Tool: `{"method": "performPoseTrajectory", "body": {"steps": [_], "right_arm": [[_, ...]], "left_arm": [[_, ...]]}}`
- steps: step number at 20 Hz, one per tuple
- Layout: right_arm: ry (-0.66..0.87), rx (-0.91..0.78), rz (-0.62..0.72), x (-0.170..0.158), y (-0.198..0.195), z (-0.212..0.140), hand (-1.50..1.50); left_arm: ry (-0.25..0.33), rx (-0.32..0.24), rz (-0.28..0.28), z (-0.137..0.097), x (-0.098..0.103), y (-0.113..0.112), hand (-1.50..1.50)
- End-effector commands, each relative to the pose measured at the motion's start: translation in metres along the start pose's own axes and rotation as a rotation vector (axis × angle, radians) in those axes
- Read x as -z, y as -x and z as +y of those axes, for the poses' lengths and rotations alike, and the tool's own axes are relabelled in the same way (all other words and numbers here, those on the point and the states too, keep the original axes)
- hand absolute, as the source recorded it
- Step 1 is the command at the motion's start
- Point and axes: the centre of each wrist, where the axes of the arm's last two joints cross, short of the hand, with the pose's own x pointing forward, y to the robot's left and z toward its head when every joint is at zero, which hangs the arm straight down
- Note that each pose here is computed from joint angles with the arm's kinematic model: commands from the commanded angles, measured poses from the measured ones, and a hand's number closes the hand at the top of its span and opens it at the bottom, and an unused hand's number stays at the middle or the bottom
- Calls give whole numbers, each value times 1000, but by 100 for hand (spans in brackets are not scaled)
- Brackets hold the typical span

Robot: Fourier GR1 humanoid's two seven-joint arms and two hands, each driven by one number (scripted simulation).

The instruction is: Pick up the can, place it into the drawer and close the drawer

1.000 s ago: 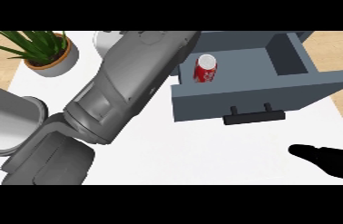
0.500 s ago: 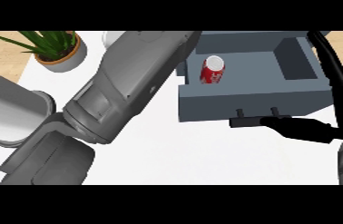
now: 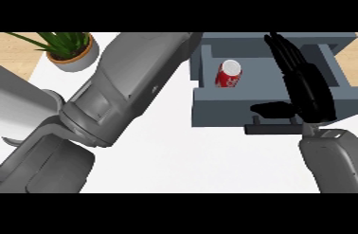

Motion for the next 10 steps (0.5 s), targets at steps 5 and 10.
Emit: {"method": "performPoseTrajectory", "body": {"steps": [5,10], "right_arm": [[-26,-133,-36,32,12,56,-150],[18,-178,29,35,26,99,-150]], "left_arm": [[-13,-11,20,10,4,0,-150],[-3,6,24,37,11,7,-150]]}}
